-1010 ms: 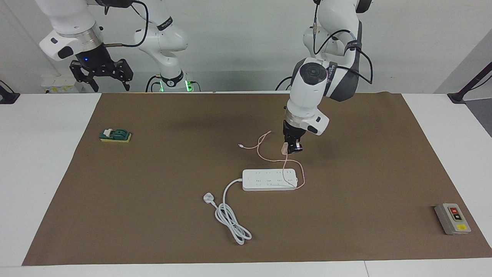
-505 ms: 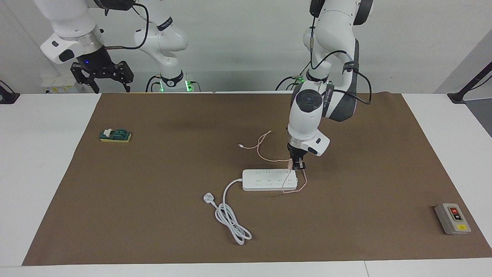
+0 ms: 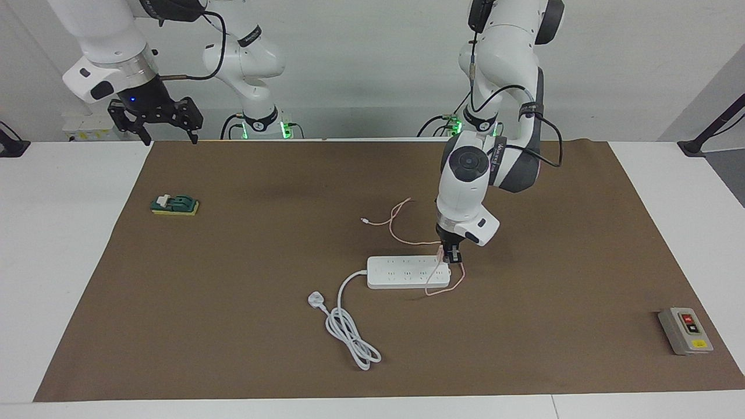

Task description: Plug charger into power strip

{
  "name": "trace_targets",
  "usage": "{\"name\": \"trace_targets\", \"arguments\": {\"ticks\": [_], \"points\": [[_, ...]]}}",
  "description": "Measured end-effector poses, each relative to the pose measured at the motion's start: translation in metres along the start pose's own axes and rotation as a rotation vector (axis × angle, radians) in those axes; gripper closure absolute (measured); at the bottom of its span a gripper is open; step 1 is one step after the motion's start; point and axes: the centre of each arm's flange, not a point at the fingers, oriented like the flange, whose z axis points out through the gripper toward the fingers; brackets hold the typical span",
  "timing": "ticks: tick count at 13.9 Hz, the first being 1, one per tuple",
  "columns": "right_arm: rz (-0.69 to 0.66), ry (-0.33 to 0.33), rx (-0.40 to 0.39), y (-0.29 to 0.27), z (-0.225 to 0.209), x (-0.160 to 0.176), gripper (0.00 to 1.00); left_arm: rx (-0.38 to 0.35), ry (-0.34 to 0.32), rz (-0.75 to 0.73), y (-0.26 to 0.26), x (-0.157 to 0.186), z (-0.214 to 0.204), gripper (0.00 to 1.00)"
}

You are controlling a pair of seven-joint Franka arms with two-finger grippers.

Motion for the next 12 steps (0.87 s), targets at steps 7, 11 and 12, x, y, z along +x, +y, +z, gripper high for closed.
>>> {"name": "trace_targets", "arguments": {"ticks": [7,11,12], "points": [[0.003,0.004,0.023,-0.0052,-0.0008,0.0003,0.0,0.012,-0.011,0.046,-0.0033,-0.0081,0.0039,0.68],[0.003,0.005,0.023,-0.0053,-0.0013,0.0001,0.0,0.015,-0.009,0.07,-0.0027,-0.0057,0.0047,0.68],[0.003,0.005,0.023,-0.0053,-0.0015,0.0,0.0,0.017,-0.007,0.072,-0.0024,-0.0043,0.0054,0.68]]}}
